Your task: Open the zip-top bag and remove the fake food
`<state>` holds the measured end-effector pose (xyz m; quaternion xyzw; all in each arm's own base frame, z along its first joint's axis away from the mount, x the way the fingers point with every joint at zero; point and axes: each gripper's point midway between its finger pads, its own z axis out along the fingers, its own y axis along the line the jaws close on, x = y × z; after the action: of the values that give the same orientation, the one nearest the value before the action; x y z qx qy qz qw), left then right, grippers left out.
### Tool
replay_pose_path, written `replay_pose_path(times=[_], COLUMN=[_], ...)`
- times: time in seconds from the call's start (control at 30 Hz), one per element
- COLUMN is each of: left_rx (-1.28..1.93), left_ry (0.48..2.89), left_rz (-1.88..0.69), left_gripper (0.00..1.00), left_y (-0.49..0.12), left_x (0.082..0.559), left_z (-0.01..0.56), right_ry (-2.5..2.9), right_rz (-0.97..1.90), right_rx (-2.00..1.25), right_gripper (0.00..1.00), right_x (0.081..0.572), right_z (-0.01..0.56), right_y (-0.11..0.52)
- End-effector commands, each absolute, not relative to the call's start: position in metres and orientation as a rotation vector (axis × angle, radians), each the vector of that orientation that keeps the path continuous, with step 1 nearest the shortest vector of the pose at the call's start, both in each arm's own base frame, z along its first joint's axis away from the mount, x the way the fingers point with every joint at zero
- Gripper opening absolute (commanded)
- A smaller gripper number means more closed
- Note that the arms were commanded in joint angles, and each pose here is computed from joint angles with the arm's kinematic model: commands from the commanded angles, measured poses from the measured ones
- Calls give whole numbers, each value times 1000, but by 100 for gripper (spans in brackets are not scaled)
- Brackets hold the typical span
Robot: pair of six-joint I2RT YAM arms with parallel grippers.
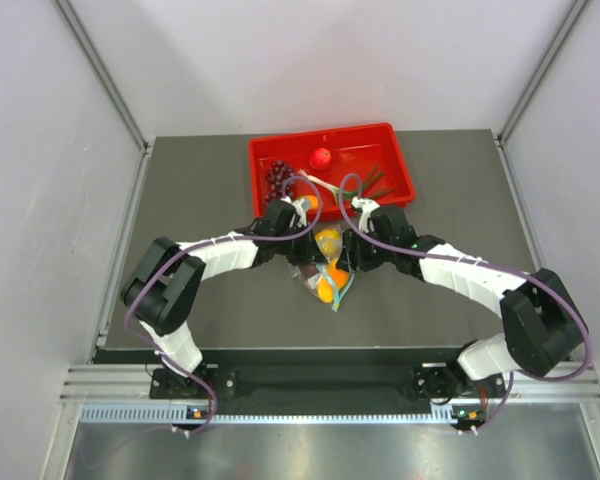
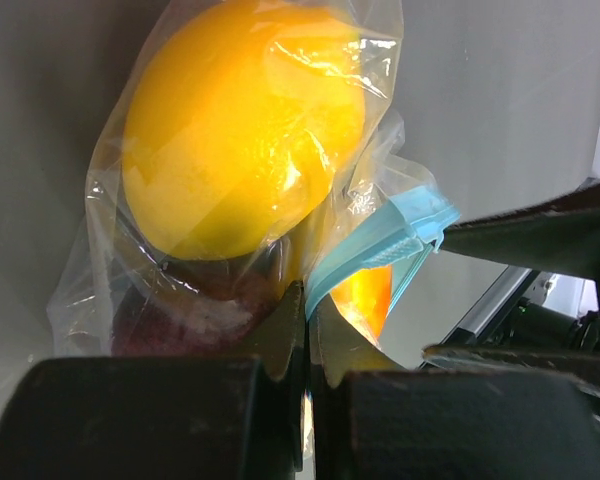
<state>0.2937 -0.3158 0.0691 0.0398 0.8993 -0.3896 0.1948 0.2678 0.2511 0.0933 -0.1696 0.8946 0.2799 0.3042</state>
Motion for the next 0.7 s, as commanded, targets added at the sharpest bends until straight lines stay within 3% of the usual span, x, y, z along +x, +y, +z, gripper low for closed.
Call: replay_pose_path(times=[0.0,0.67], left_rx=[133,148], left_ry=[2502,2524], left_rz=[-1055,-1046], left_gripper=[0,0], left_y=[-307,-300], left_x=[293,282], left_z=[75,71], right_ry=[2340,2471], right_rz=[740,818], right_rx=[-453,-432], right_gripper=[52,60], right_x=[282,270], right_z=[102,79], right_y=[261,285])
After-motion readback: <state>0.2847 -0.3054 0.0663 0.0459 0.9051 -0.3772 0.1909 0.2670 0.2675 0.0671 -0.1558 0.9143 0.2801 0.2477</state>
